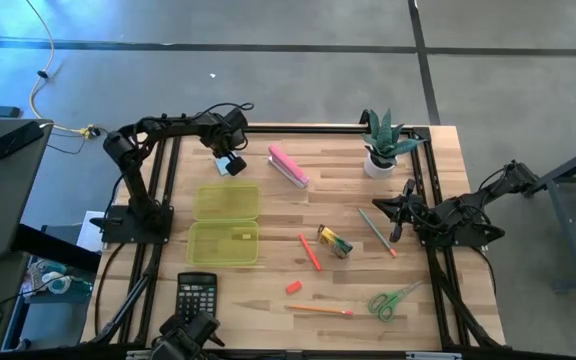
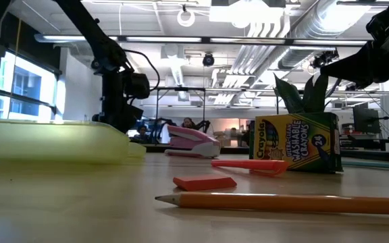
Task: Pack school essentials
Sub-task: Put the blue sticky notes into the yellow supply box
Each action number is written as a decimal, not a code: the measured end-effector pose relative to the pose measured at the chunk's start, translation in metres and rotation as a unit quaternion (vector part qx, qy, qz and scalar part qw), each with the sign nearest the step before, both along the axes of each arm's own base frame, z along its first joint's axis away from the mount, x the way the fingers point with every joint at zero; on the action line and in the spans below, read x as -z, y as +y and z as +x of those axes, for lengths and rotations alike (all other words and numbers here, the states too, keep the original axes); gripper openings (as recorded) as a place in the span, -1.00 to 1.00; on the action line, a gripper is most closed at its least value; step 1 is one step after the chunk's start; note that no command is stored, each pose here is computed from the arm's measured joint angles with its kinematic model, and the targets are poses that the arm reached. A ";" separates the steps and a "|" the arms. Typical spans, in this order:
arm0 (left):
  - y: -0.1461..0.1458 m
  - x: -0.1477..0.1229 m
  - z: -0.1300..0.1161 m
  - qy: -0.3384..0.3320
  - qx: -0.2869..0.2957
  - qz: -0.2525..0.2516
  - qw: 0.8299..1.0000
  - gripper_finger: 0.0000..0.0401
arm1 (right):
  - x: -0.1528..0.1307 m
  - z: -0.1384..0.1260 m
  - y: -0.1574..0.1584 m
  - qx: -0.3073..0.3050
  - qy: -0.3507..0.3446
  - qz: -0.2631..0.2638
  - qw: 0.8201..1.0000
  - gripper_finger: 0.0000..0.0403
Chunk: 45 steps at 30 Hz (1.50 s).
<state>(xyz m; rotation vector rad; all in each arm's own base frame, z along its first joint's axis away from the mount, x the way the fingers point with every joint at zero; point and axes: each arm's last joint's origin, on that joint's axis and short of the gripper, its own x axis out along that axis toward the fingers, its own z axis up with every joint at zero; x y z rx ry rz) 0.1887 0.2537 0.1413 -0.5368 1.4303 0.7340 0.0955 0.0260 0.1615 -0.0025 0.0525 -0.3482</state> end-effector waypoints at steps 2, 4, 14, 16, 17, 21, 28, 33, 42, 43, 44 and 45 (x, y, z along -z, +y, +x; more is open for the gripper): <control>0.001 0.002 0.000 0.001 0.001 -0.001 1.000 0.99 | 0.000 0.000 0.000 0.000 0.000 0.000 1.000 -1.00; 0.002 0.003 0.001 -0.001 0.001 0.002 1.000 0.99 | 0.000 0.000 0.000 0.000 0.000 0.000 1.000 -1.00; 0.005 0.006 -0.003 -0.024 -0.005 -0.016 1.000 0.99 | 0.000 0.000 0.000 0.000 0.000 0.000 1.000 -1.00; 0.006 0.006 -0.004 -0.029 -0.003 -0.021 0.999 0.99 | 0.000 0.000 0.000 0.000 0.000 0.000 1.000 -1.00; 0.007 0.006 -0.005 -0.032 -0.001 -0.023 0.999 0.99 | 0.000 0.000 0.000 0.000 0.000 0.000 1.000 -1.00; 0.009 0.006 -0.008 -0.048 0.002 -0.037 0.998 0.99 | 0.000 0.000 0.000 0.000 0.000 0.000 1.000 -1.00; 0.009 0.007 -0.011 -0.065 0.024 -0.058 0.996 0.99 | 0.000 0.000 0.000 0.000 0.000 0.000 1.000 -1.00; 0.007 0.003 -0.013 -0.081 0.032 -0.068 0.994 0.99 | 0.000 0.000 0.000 0.000 0.000 0.000 1.000 -1.00; -0.002 -0.002 -0.008 -0.081 0.055 -0.077 0.992 0.99 | 0.000 0.000 0.000 0.000 0.000 0.000 1.000 -1.00; -0.003 -0.002 -0.007 -0.079 0.059 -0.076 0.992 0.99 | 0.000 0.000 0.000 0.000 0.000 0.000 1.000 -1.00; -0.004 -0.002 -0.005 -0.077 0.064 -0.074 0.992 0.99 | 0.000 0.000 0.000 0.000 0.000 0.000 1.000 -1.00; -0.004 -0.002 -0.004 -0.074 0.068 -0.071 0.992 0.99 | 0.000 0.000 0.000 0.000 0.000 0.000 1.000 -1.00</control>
